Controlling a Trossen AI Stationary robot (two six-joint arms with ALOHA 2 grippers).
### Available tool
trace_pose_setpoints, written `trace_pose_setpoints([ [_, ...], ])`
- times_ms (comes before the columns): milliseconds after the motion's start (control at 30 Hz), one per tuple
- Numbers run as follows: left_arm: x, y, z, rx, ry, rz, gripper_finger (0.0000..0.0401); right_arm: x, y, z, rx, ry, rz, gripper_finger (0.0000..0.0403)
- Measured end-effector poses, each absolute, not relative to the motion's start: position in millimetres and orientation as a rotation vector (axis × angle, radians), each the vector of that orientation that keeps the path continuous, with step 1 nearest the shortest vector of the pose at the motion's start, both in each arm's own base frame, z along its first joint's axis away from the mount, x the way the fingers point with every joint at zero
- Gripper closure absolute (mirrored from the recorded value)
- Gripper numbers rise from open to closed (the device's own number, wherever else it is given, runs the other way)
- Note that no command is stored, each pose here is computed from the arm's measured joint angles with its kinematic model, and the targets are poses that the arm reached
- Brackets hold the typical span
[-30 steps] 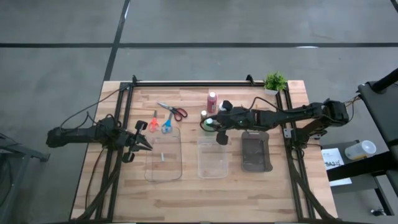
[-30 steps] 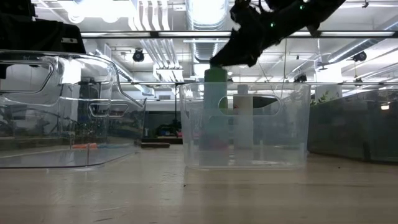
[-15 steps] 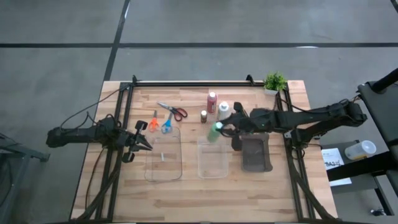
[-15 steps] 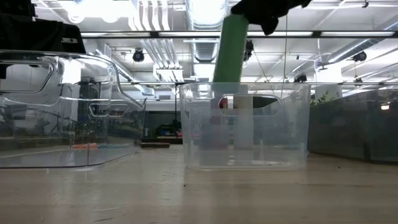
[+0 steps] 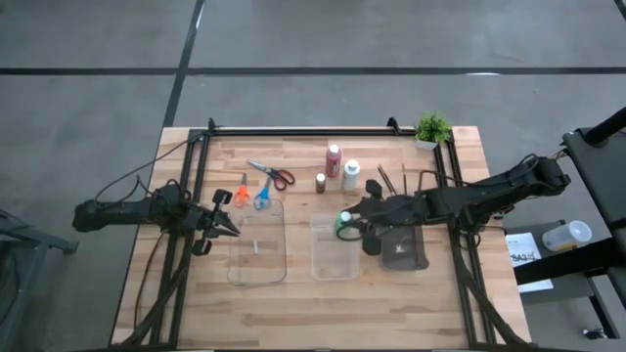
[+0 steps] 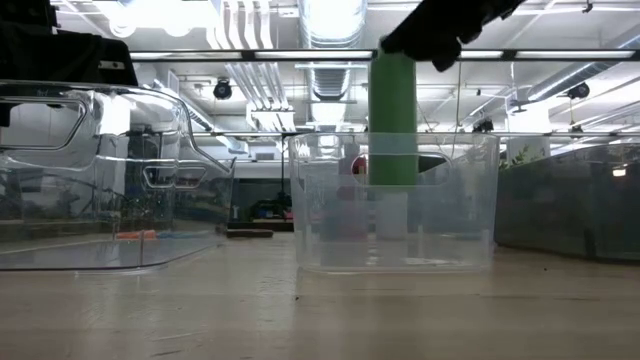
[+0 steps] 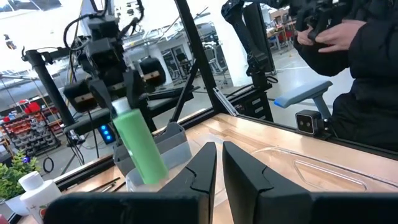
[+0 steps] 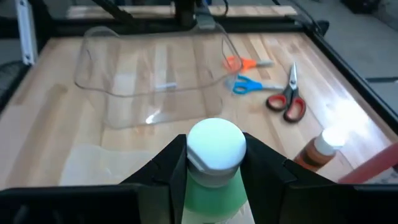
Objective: Pick & Place Paint Supplies
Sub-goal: Put the green bottle into the white transparent bin
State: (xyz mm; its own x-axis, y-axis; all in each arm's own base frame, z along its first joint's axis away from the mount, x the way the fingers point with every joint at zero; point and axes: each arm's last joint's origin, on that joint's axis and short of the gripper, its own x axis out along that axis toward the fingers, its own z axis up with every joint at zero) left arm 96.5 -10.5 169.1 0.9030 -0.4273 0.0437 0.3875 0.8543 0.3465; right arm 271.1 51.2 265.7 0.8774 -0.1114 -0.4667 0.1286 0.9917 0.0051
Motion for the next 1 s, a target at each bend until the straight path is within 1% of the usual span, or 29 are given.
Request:
trace_pose_setpoints([
  [267, 97, -10, 169, 0.339, -0.121, -0.429, 0.0366, 287, 54, 238, 0.042, 0.571, -0.166, 0.0289],
  [467, 96, -10, 169, 0.339, -0.121, -0.429, 0.0366, 291, 54, 232, 0.053, 0.562, -0.213, 0.0289],
  [700, 97, -10, 169, 0.339, -0.121, -0.429, 0.0366, 290, 54, 227, 0.073, 0.529, -0.214, 0.0289],
  [1000, 96, -10, 169, 0.339, -0.121, -0.429, 0.0366, 281, 52, 210, 0.133, 0.456, -0.217, 0.0289],
])
